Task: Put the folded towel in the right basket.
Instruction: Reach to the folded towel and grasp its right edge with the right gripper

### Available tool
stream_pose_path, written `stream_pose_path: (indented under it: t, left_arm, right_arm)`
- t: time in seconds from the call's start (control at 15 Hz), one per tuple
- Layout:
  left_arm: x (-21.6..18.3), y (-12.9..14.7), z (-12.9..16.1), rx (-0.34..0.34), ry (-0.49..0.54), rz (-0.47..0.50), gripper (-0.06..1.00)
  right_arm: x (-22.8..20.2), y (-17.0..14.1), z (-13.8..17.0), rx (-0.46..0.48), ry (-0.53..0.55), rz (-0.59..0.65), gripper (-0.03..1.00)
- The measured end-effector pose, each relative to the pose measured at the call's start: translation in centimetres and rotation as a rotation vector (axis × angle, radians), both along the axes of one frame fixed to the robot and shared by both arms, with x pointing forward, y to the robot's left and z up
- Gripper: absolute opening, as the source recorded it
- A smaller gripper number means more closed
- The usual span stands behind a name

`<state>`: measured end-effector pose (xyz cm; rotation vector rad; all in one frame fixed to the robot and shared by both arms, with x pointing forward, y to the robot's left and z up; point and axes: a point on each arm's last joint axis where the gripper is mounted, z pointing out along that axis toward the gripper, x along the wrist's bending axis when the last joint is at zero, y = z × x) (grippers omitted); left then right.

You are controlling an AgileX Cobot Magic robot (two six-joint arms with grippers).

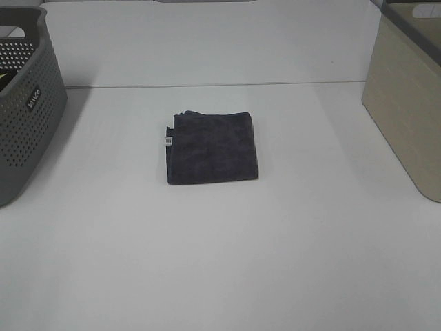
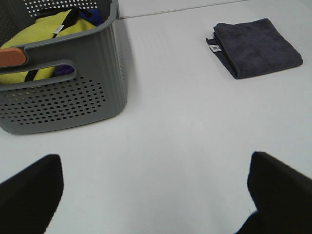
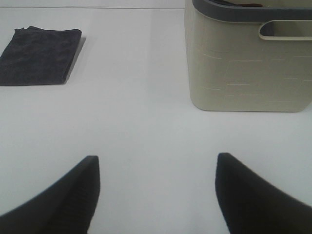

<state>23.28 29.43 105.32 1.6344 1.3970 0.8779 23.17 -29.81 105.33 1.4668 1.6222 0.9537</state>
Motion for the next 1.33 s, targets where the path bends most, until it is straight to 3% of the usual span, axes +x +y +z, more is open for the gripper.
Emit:
stream_pose_path:
  t: [1.33]
  left_arm:
    - [0.0, 0.0, 0.0, 0.0, 0.0, 0.0, 0.98]
  right_arm:
    - [0.0, 0.0, 0.0, 0.0, 0.0, 0.0, 0.65]
